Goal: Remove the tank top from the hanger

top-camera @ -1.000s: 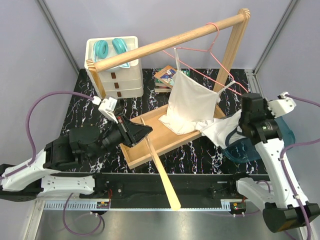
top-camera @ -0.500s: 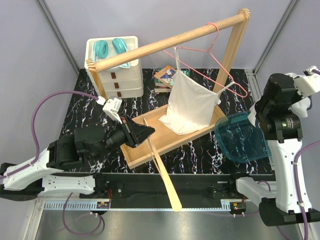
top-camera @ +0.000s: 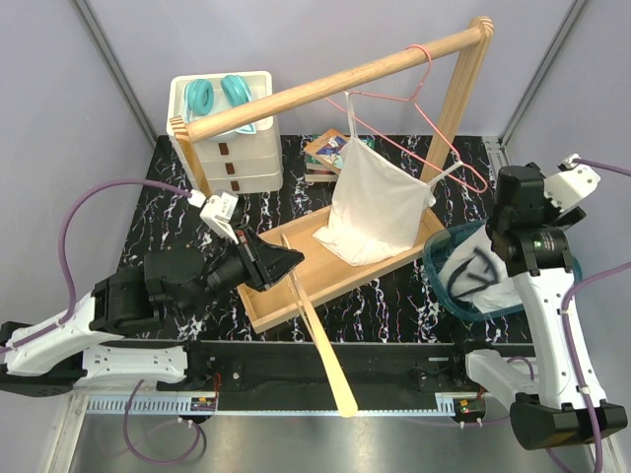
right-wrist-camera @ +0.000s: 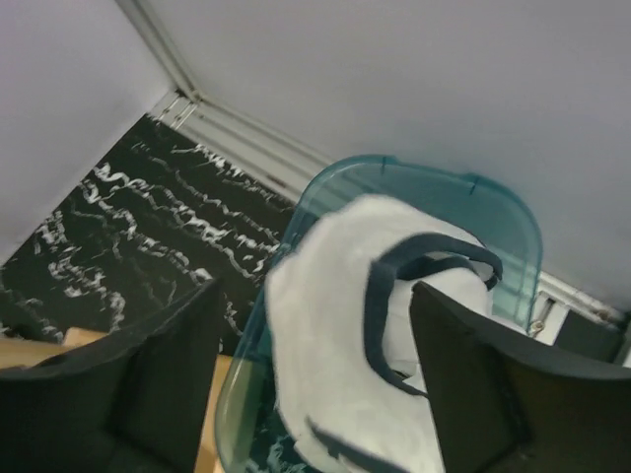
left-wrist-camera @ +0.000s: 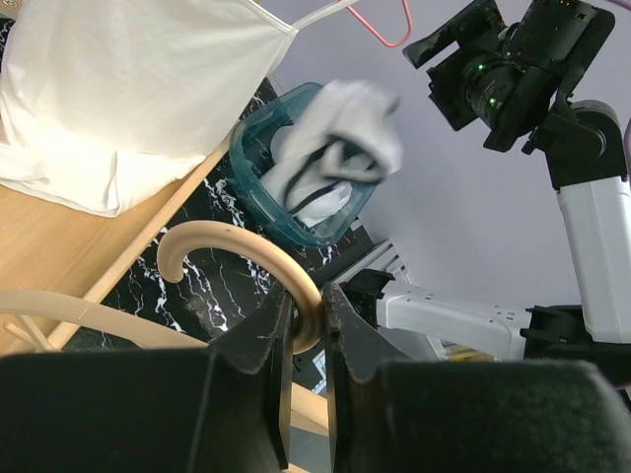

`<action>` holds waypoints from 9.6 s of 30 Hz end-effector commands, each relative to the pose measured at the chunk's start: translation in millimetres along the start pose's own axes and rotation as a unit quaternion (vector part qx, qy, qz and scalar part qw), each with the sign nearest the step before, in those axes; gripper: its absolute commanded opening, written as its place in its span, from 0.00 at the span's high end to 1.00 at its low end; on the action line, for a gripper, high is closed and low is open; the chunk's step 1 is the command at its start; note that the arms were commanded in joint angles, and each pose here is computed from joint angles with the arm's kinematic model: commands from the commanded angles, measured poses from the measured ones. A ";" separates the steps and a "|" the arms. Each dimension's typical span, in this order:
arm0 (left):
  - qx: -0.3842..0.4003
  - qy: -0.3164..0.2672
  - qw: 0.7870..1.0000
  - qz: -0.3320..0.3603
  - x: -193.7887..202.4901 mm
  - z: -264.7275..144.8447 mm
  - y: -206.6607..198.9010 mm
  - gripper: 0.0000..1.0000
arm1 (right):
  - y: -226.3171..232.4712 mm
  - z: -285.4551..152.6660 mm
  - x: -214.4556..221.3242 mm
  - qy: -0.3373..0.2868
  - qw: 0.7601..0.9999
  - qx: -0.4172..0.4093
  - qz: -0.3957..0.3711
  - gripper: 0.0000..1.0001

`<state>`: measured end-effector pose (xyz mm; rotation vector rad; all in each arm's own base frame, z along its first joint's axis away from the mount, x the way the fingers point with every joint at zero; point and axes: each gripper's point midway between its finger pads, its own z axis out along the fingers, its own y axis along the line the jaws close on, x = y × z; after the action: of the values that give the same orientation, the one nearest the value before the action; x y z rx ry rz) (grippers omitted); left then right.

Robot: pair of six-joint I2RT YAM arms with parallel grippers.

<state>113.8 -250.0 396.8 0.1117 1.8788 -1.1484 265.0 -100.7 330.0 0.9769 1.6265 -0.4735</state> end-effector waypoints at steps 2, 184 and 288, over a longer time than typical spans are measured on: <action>0.017 -0.016 0.999 -0.026 -9.5 1.7 -12.4 1.00 | -5.1 -23.8 10.3 0.060 0.997 -0.039 0.028 0.07; 0.041 0.254 0.941 0.219 233.9 162.9 55.9 0.45 | 68.5 -207.5 -10.0 0.114 0.878 -0.412 -0.217 0.00; 0.217 0.338 0.902 0.161 196.1 137.3 -68.3 0.21 | 104.9 -313.3 26.7 0.322 0.620 -0.672 -0.248 0.20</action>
<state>50.7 -454.5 250.7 1.1516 2.1062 -1.3203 167.4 217.3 416.0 -0.5982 2.2008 0.9231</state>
